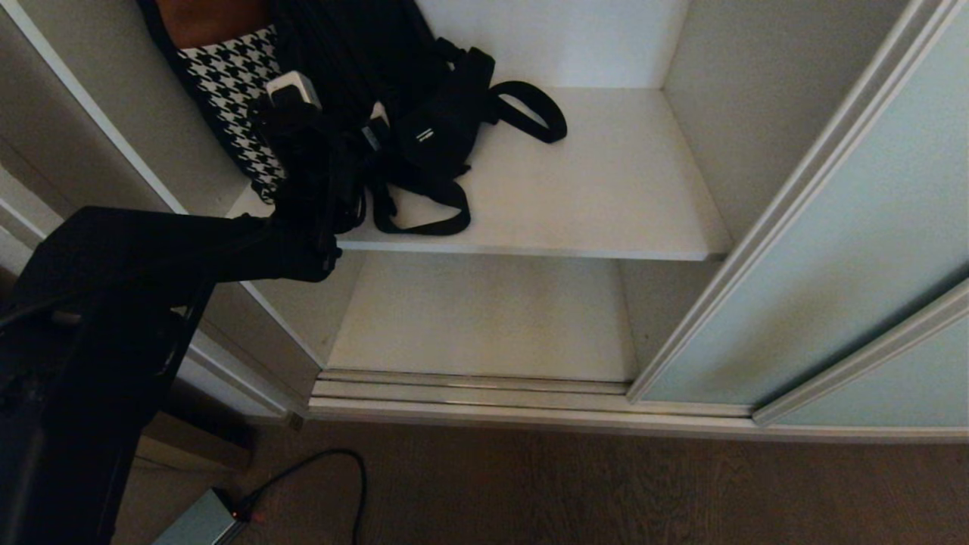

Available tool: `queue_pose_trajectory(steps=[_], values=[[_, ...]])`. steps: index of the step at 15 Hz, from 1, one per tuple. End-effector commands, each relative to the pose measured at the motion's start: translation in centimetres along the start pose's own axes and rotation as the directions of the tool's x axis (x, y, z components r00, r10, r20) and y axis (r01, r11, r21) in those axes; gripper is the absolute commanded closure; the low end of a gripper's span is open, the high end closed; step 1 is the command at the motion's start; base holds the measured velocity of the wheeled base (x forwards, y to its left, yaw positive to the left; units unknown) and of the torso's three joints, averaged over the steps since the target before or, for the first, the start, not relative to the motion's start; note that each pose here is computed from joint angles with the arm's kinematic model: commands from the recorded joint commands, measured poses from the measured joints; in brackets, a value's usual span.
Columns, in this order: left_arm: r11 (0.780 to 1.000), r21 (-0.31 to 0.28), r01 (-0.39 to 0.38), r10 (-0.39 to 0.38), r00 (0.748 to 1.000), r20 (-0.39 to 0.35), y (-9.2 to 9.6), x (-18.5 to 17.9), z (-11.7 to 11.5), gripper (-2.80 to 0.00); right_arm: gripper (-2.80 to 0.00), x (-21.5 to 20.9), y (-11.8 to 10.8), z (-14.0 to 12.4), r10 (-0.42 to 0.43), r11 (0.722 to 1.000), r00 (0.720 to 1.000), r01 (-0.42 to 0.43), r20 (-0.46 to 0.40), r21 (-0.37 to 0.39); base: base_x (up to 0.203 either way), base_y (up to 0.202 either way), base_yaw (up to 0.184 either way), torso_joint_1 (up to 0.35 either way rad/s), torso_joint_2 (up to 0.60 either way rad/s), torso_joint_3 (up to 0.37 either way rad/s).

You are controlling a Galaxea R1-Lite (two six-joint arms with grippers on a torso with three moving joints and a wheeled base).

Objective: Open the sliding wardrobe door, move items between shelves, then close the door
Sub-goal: Place the bag on the lower shelf

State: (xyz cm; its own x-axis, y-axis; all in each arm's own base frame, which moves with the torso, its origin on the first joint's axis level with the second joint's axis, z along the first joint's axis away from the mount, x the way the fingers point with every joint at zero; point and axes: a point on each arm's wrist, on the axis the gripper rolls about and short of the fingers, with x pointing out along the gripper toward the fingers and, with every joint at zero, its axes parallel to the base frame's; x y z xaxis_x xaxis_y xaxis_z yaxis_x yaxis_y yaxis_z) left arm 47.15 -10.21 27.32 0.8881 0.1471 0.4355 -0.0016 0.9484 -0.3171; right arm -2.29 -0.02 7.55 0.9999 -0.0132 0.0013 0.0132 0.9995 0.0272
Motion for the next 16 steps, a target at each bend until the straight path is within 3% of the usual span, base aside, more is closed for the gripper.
queue_pose_trajectory(steps=[1,11,14,16], values=[[1.0,0.005,0.005,-0.005,1.0,0.01,0.09,0.05,0.02,-2.8,0.0,-0.01,0.0,-0.01,-0.001,1.0,1.0,0.001,0.002,0.0,0.0,0.0,0.0,0.0,0.0,0.0],[1.0,0.009,0.009,-0.009,1.0,0.018,0.18,0.05,0.34,-2.8,0.0,0.0,0.0,-0.04,-0.001,1.0,1.0,0.001,0.0,0.0,0.0,0.0,0.0,0.0,0.0,0.0],[0.999,0.012,0.046,-0.046,0.999,0.008,0.09,0.11,0.6,-2.8,0.0,0.0,0.0,-0.05,-0.001,1.0,1.0,0.001,0.0,0.0,0.0,0.0,0.0,0.0,0.0,0.0],[0.998,0.026,0.065,-0.063,0.997,-0.049,0.15,0.12,-0.07,-2.8,0.0,0.0,0.0,-0.01,-0.001,1.0,1.0,0.001,0.0,0.0,0.0,0.0,0.0,0.0,0.0,0.0]])
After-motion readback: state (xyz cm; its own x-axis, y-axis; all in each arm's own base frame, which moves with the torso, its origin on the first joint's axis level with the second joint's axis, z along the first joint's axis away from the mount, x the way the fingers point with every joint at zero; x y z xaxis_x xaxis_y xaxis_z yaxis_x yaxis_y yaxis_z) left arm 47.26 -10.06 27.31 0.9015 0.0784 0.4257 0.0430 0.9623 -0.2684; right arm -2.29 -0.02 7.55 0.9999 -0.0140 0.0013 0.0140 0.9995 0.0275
